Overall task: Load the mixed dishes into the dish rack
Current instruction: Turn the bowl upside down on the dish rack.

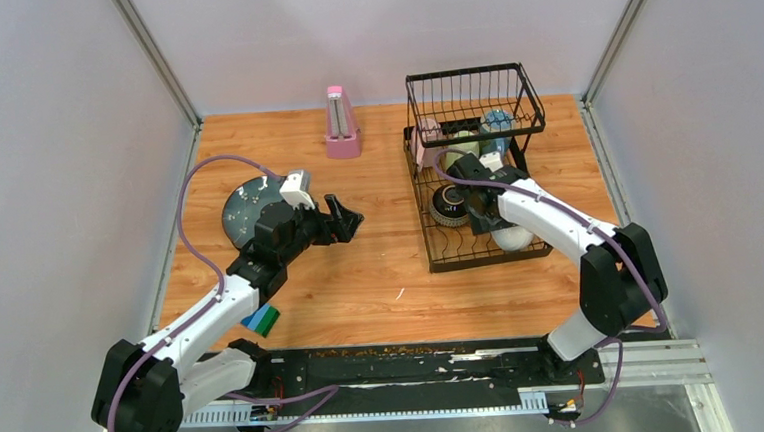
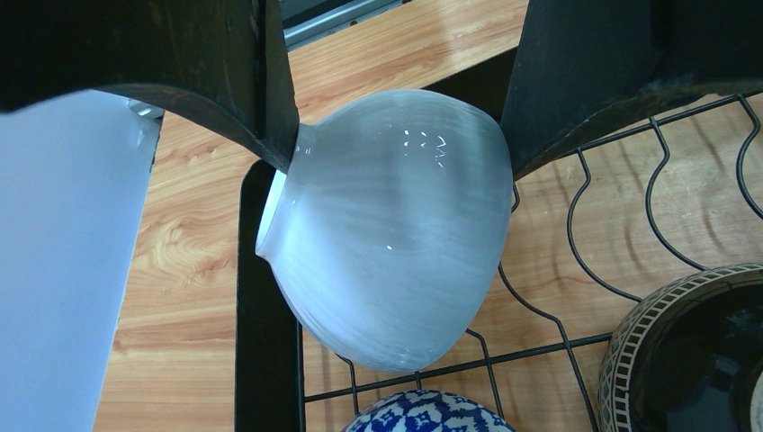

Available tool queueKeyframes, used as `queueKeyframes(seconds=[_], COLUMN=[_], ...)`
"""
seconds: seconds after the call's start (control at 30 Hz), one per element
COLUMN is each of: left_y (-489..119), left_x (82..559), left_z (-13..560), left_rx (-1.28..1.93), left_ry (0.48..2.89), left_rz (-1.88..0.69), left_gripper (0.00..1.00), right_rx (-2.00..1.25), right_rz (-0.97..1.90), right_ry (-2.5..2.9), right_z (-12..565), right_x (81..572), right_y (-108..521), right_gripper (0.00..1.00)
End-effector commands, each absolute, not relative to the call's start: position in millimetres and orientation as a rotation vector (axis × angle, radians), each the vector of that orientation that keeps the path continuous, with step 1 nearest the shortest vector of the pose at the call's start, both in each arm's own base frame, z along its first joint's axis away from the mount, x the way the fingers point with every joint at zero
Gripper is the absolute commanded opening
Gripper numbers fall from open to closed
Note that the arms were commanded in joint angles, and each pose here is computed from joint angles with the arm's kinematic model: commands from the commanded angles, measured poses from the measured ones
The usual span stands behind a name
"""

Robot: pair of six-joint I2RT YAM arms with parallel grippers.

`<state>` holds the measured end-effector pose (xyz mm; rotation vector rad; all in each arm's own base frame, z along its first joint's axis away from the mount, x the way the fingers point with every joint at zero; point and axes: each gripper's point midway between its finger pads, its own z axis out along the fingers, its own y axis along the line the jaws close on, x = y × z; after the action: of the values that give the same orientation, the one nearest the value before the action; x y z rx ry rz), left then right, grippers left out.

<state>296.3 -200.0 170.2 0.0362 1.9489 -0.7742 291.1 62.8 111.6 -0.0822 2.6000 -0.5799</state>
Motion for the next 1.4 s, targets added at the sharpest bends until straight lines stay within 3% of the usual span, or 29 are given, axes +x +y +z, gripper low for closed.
queueKeyframes(seconds=[0.0,0.83,1.37], left_y=[-199.4,-198.1,-197.9], left_x=[302.6,303.1,302.5], left_z=[187.8,187.0,184.6], left_rx=[0.039,0.041,0.044], left_ry=[1.9,1.9,1.909], left_rz=[-0.77,-0.758,-0.755], left_gripper=[1.0,1.0,1.0], right_rx=[-0.113,-0.246,-0.264], right_rz=[-0.589,-0.558,-0.476], right_ry=[2.625,2.741,2.765], right_z=[111.2,73.0,60.4], right_x=[289.2,276.4,273.1], right_y=[68.7,103.0,116.7], right_gripper=[0.49,0.81,0.93])
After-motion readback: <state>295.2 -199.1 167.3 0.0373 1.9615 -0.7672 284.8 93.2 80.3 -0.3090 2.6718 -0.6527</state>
